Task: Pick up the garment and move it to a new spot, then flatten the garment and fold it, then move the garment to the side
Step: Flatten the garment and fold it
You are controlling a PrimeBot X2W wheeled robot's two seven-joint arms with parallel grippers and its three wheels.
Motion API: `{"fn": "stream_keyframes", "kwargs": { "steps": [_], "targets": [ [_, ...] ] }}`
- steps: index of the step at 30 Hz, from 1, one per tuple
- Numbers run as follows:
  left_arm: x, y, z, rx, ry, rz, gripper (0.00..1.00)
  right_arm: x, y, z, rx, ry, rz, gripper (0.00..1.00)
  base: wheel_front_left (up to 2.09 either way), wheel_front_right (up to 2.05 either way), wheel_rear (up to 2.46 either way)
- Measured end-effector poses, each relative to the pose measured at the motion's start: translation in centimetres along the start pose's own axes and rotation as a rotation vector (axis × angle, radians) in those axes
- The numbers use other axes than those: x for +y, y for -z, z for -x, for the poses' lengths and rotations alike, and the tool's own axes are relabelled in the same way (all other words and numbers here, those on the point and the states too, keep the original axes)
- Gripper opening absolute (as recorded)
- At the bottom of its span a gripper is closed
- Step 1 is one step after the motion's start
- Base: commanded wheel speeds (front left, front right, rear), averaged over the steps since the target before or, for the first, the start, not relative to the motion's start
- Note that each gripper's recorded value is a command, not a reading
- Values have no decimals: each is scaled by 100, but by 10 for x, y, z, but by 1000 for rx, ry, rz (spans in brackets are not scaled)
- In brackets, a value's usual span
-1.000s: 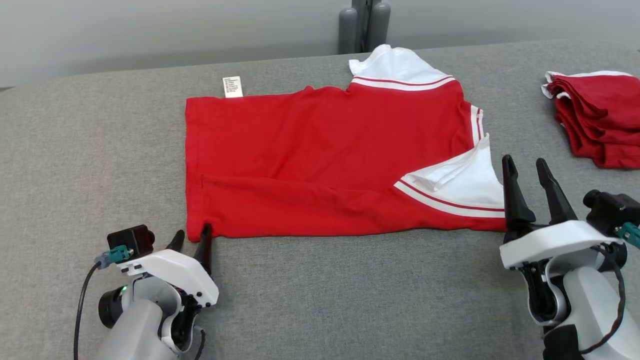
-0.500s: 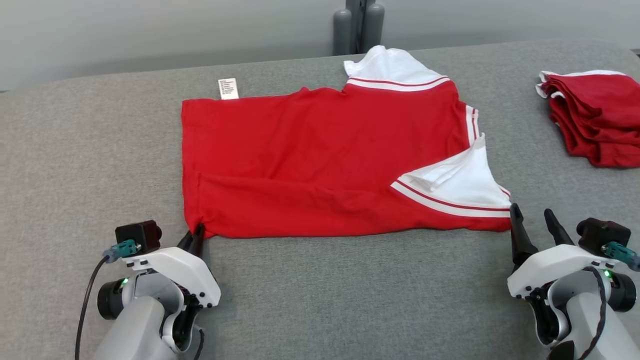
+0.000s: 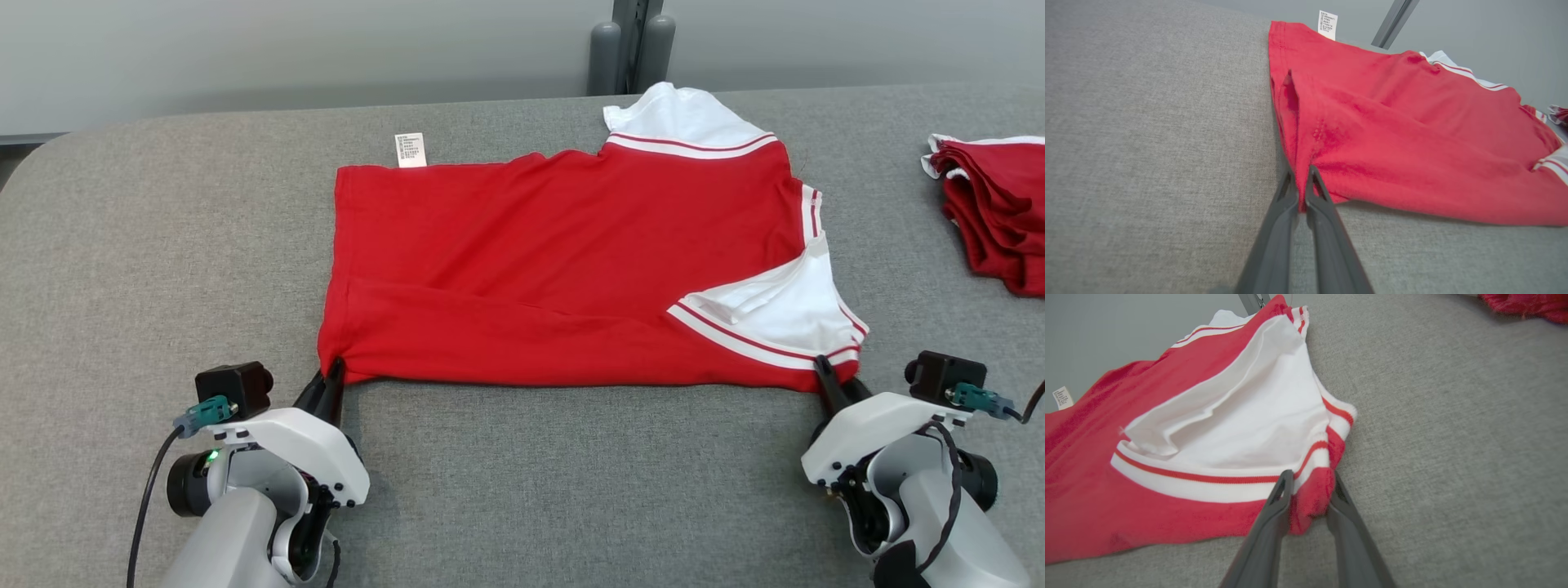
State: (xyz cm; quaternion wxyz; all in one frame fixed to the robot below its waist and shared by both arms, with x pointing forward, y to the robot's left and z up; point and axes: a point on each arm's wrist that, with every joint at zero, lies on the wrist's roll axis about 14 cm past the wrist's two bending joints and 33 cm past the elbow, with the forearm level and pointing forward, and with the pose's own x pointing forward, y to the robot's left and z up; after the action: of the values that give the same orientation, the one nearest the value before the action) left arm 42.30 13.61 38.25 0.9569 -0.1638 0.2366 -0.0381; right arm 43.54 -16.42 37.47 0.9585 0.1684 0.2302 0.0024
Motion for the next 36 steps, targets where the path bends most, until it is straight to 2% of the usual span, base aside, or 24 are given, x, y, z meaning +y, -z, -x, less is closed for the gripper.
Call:
{"fn": "stream_keyframes", "kwargs": {
  "steps": [8, 11, 18, 27, 36],
  "targets": [
    [-9, -9, 4, -39, 48, -3, 0, 3, -17, -2, -48, -14, -43, 0, 0, 0, 0],
    [-9, -12, 9, -54, 60, -7, 0, -11, -32, 2, -78, -5, -29, 0, 0, 0, 0],
    [-6, 0, 32, -50, 68, 8, 0, -39, -41, 32, -120, 7, -43, 0, 0, 0, 0],
    [-6, 36, 72, 29, 42, 50, 0, -45, -14, 84, -96, 21, -69, 0, 0, 0, 0],
    [-3, 56, 97, 109, 16, 53, 0, -39, 7, 111, -50, 47, -114, 0, 0, 0, 0]
  ]
}}
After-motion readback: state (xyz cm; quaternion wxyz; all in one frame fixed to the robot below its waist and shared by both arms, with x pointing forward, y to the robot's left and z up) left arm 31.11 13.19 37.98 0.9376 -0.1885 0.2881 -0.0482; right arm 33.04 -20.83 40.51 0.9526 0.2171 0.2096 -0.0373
